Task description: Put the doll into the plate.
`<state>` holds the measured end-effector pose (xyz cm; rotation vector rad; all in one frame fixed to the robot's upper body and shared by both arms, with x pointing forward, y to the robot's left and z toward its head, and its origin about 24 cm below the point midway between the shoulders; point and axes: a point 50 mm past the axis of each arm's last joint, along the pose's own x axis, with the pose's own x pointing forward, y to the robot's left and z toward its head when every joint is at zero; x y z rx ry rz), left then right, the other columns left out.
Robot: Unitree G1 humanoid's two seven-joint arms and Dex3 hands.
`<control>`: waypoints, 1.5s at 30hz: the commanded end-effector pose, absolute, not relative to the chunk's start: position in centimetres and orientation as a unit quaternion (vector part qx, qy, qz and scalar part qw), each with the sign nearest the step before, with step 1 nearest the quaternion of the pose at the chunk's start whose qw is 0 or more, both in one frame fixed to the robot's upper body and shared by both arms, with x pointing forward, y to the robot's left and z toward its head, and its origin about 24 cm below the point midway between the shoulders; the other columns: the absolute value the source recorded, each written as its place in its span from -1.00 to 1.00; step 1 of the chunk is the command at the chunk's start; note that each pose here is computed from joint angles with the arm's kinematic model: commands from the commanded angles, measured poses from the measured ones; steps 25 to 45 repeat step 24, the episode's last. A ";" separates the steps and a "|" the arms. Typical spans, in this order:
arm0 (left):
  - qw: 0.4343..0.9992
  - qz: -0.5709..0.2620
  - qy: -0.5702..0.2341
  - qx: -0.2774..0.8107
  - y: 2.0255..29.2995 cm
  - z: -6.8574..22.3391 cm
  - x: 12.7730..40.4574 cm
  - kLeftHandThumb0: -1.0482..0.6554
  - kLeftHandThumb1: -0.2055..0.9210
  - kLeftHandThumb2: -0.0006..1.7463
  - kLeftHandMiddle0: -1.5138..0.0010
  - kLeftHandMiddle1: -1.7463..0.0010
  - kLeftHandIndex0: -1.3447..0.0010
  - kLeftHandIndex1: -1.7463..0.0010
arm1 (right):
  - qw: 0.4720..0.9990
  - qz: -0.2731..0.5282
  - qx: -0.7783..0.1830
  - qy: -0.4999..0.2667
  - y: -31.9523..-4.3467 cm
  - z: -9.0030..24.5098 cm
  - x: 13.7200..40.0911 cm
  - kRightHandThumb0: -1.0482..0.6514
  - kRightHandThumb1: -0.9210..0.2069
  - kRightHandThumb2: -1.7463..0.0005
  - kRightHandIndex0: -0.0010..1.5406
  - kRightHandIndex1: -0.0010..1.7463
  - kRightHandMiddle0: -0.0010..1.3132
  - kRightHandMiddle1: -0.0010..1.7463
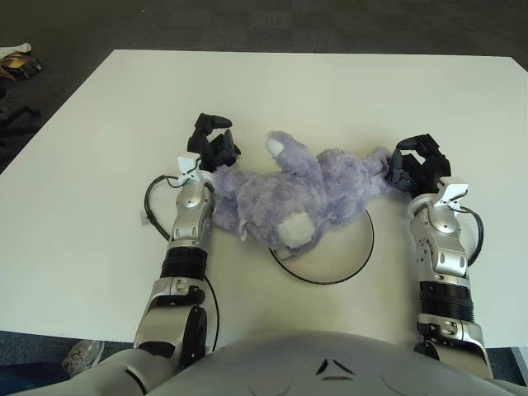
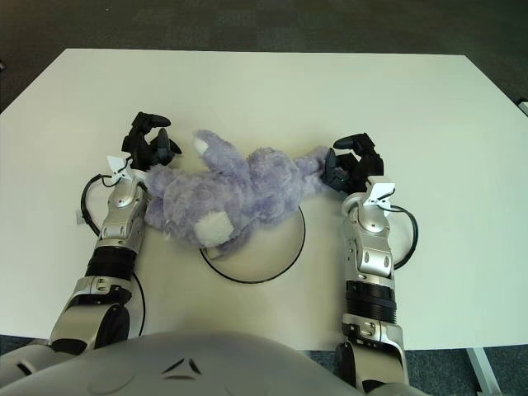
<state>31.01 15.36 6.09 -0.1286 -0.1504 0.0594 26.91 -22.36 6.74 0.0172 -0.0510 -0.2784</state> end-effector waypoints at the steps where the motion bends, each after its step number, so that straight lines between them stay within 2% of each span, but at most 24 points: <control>1: 0.997 0.037 -0.039 -0.055 15.9 4.1 30.0 -0.24 0.44 0.09 -0.02 -1.00 0.42 -1.00 | 0.990 -0.138 0.006 0.014 -22.5 5.2 26.3 0.22 -0.01 -0.38 -0.16 0.85 -0.39 0.92; 45: 0.997 0.041 -0.037 -0.058 15.8 4.0 30.0 -0.24 0.43 0.09 -0.02 -1.00 0.41 -1.00 | 0.990 -0.139 -0.005 0.020 -22.2 5.1 26.3 0.22 -0.01 -0.38 -0.17 0.86 -0.39 0.91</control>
